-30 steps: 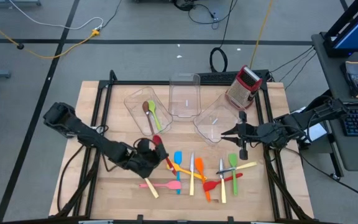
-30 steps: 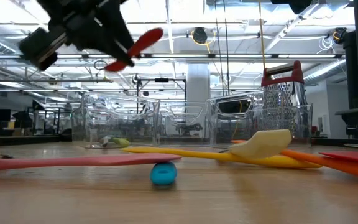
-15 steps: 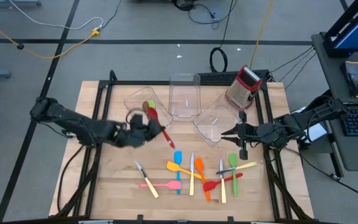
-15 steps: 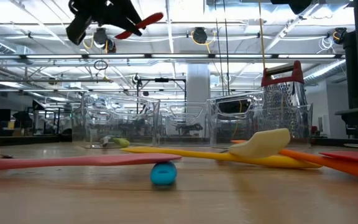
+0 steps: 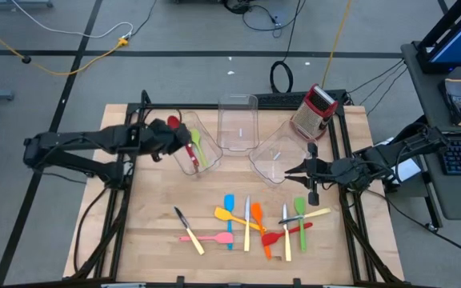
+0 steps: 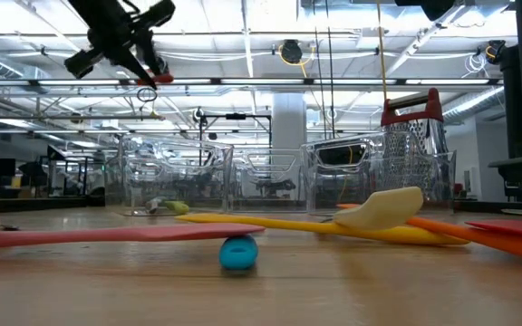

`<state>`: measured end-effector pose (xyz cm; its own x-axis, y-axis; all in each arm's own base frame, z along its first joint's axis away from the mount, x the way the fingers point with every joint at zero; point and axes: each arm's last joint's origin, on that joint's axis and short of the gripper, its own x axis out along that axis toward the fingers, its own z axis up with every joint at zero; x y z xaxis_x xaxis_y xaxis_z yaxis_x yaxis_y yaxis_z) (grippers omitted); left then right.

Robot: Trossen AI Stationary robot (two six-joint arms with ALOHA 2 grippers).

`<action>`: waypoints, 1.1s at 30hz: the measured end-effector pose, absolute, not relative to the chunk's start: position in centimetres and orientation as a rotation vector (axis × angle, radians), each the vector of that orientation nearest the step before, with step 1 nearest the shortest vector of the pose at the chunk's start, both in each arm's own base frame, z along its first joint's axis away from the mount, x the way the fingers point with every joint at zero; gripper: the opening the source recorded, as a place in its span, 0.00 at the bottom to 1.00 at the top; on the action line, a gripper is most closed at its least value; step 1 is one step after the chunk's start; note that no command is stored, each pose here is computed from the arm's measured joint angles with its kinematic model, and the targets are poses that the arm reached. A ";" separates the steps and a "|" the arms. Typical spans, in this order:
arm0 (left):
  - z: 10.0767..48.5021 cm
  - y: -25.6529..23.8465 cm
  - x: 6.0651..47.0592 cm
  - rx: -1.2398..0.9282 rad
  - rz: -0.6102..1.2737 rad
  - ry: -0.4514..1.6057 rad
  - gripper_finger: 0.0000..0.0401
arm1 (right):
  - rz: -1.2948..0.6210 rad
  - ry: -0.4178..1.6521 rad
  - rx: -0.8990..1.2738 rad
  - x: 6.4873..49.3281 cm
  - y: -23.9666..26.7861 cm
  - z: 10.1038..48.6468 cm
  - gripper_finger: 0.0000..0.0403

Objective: Pick & Place Kitchen Items
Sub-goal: Put the red serving spoon into the left transparent bin

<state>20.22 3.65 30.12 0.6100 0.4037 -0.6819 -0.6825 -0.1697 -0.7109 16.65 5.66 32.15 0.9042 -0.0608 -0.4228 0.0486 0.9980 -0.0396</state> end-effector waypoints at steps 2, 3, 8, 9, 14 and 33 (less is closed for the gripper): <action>30.0 4.5 20.1 -1.429 0.991 0.277 0.05 | -0.057 0.438 -0.029 16.7 5.7 32.2 0.13; 29.8 4.9 20.1 -1.416 0.998 0.292 0.05 | -0.057 0.437 -0.028 16.7 5.7 32.2 0.13; 28.7 7.2 20.7 -1.385 1.011 0.385 0.05 | -0.058 0.437 -0.029 16.7 5.7 32.2 0.13; 28.4 7.7 20.9 -1.384 1.012 0.406 0.05 | -0.058 0.438 -0.029 16.7 5.7 32.1 0.13; 26.7 10.0 21.5 -1.388 1.013 0.532 0.06 | -0.060 0.437 -0.023 16.6 5.7 32.2 0.13; 22.1 11.9 23.8 -1.344 0.982 0.808 0.06 | -0.061 0.436 -0.021 16.7 5.7 32.2 0.13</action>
<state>23.79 11.88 22.06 0.3972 0.1053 -0.9117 -0.9149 -0.0324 -0.4024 16.65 5.66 32.16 0.9046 -0.0631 -0.4215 0.0540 0.9980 -0.0334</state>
